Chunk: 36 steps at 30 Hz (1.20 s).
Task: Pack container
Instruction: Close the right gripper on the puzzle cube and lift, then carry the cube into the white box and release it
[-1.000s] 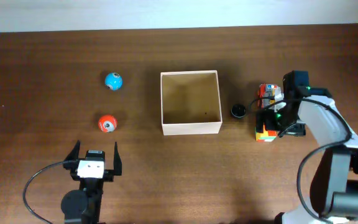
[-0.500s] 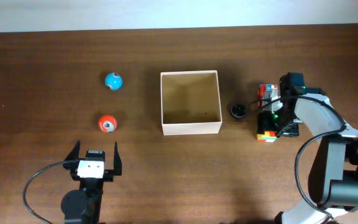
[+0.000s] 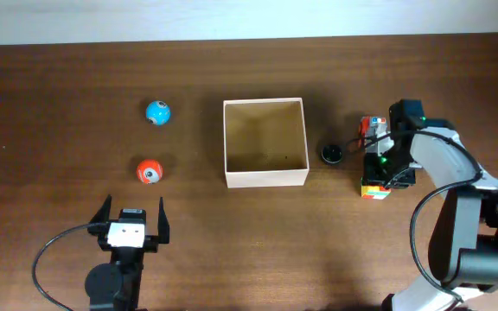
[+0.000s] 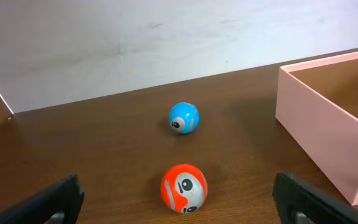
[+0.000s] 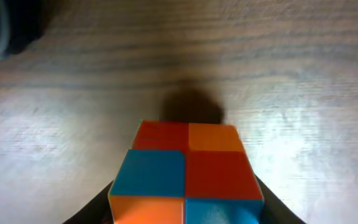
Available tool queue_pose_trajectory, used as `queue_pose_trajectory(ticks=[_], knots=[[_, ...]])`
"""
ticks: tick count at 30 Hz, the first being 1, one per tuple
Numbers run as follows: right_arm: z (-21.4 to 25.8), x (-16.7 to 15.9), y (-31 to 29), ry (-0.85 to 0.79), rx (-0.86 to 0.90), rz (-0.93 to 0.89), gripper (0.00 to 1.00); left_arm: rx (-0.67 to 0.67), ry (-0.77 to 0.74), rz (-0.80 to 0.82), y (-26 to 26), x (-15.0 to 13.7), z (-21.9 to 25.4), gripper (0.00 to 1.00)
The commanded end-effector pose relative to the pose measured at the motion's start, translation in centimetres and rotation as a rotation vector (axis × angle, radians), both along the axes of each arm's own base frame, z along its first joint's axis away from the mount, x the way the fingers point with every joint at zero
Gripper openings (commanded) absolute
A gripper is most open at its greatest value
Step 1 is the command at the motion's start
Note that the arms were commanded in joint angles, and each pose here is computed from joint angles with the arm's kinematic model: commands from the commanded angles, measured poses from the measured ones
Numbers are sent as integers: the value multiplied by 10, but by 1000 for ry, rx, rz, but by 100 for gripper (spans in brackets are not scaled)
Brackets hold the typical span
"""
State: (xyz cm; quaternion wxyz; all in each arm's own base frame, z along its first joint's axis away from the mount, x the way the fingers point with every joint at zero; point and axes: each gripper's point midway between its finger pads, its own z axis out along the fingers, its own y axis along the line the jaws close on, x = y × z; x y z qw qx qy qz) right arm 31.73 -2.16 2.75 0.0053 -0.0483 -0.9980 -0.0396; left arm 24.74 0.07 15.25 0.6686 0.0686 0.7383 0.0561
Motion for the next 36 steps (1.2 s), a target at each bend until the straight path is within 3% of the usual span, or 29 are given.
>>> queue_pose_trajectory(ticks=[1,7,14,25,28,31,36], knots=[[31,22,16,-38,26,34,43,14,10,-14,-2,0,-3,99],[96,47,56,-108,27,123,44,14,10,-14,-2,0,-3,99],[173,82,145,-353,56,288,43,14,10,-14,-2,0,-3,99],[140,80,227,-340,88,428,44,14,10,-14,-2,0,-3,99],[125,78,233,-307,83,442,51,14,10,-14,-2,0,-3,99],[112,79,235,-275,77,444,52,14,10,-14,-2,0,-3,99],[108,80,235,-272,75,445,77,14,10,-14,-2,0,-3,99]])
